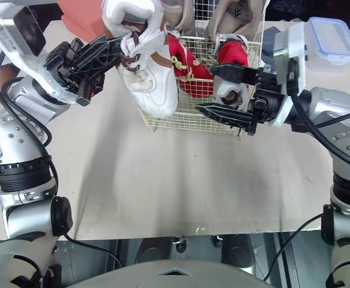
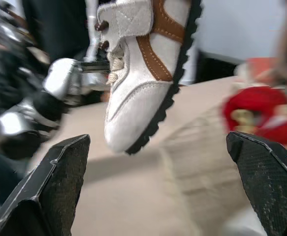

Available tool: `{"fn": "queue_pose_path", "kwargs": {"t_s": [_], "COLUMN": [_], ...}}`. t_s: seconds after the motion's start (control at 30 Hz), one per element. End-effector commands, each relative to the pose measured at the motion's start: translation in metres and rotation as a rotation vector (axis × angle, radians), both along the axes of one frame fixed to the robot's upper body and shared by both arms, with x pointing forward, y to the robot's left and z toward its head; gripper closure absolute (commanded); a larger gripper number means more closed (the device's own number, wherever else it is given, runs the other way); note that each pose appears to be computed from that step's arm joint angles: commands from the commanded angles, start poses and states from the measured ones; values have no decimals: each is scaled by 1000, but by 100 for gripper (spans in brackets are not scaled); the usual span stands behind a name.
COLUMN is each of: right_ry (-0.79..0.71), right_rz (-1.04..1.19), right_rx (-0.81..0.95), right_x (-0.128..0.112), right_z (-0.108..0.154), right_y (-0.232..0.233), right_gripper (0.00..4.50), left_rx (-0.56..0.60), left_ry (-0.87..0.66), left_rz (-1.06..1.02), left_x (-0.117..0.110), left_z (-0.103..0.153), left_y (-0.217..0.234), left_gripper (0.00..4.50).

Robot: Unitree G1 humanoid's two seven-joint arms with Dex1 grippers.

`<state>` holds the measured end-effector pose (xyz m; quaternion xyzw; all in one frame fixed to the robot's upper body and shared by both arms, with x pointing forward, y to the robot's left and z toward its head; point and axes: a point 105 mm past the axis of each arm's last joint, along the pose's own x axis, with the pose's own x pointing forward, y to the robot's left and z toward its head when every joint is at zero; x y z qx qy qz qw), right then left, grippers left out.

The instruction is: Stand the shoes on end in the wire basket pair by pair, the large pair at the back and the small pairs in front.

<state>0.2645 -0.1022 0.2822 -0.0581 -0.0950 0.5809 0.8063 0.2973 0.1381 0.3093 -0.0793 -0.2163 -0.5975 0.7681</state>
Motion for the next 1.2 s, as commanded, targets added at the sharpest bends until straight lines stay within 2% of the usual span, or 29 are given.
{"fn": "queue_pose_path", "kwargs": {"t_s": [0.03, 0.1, 0.27, 0.4, 0.5, 0.67, 0.8, 0.93, 1.13, 1.2], "right_ry": [-146, -162, -167, -175, -169, -155, -145, -141, -140, -139], "right_rz": [-53, -89, -120, -109, -90, -89, -95, -101, -106, -108], "right_rx": [-30, -43, -74, -63, -60, -62, -63, -63, -61, -61], "right_x": [-10, -10, -12, -14, -15, -15, -14, -14, -13, -13], "right_z": [14, 15, 15, 18, 18, 17, 14, 13, 12, 12], "right_y": [-14, -22, -31, -25, -22, -22, -24, -24, -25, -25], "right_gripper": [12, 12, 12, 12, 12, 12, 12, 12, 12, 0], "left_rx": [26, 47, 10, 51, 38, 155, 226, 298, 316, 301], "left_ry": [-112, -142, -193, -216, -241, -247, -194, -51, 79, 90], "left_rz": [33, 45, 65, 81, 91, 100, 78, 42, 71, 66], "left_x": [4, 9, 21, 31, 36, 43, 43, 41, 44, 42], "left_z": [3, -2, -1, -14, -19, -49, -76, -110, -134, -132], "left_y": [0, -1, 3, 1, -3, -11, -13, -15, -9, -8], "left_gripper": [388, 388, 388, 388, 388, 388, 388, 388, 388, 291]}}
